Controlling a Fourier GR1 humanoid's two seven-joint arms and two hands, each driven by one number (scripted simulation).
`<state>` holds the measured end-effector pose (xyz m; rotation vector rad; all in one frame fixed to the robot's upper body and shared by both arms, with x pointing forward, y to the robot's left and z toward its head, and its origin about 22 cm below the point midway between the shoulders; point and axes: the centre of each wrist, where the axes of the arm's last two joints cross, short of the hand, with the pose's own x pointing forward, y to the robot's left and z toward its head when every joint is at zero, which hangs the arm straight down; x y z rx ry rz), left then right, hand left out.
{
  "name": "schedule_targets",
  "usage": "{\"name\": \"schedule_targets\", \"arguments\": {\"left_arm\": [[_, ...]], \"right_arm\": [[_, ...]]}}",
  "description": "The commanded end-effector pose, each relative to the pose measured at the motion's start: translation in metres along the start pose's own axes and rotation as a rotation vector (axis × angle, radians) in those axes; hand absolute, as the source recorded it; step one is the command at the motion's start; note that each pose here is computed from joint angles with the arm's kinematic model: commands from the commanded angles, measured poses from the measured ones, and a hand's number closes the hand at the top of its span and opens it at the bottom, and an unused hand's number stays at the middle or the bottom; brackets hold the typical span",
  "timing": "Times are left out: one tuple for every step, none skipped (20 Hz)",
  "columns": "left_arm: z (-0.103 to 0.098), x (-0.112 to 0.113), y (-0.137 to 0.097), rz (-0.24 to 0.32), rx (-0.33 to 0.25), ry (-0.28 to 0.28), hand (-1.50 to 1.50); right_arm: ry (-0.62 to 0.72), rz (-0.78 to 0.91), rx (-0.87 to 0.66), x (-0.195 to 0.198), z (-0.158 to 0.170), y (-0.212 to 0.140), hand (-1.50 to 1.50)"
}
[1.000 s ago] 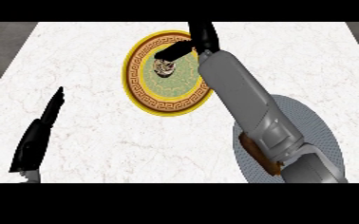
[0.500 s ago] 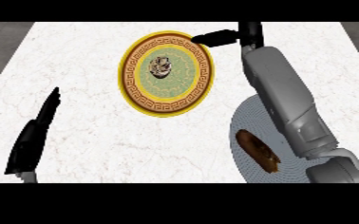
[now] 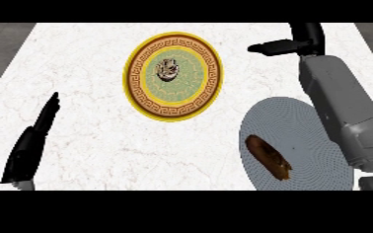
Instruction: Pick the cupcake from the placemat and place it in the plate
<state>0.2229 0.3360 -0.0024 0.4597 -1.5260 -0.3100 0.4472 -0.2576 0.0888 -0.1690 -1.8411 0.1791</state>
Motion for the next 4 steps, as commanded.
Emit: {"name": "schedule_targets", "arguments": {"left_arm": [[0.007, 0.019, -0.018, 0.012, 0.002, -0.007, 0.0], [-0.002, 0.002, -0.018, -0.003, 0.005, 0.001, 0.0], [0.0, -0.006, -0.005, 0.012, -0.02, -0.002, 0.0], [0.008, 0.009, -0.01, 0.018, -0.013, -0.005, 0.0]], "right_arm": [[0.015, 0.022, 0.014, -0.009, 0.004, -0.022, -1.5], [0.008, 0.004, 0.003, -0.01, 0.007, -0.045, -1.5], [0.001, 0.0, 0.006, -0.005, 0.0, -0.035, -1.5], [-0.011, 0.011, -0.03, -0.007, 0.01, -0.075, -1.5]]}}
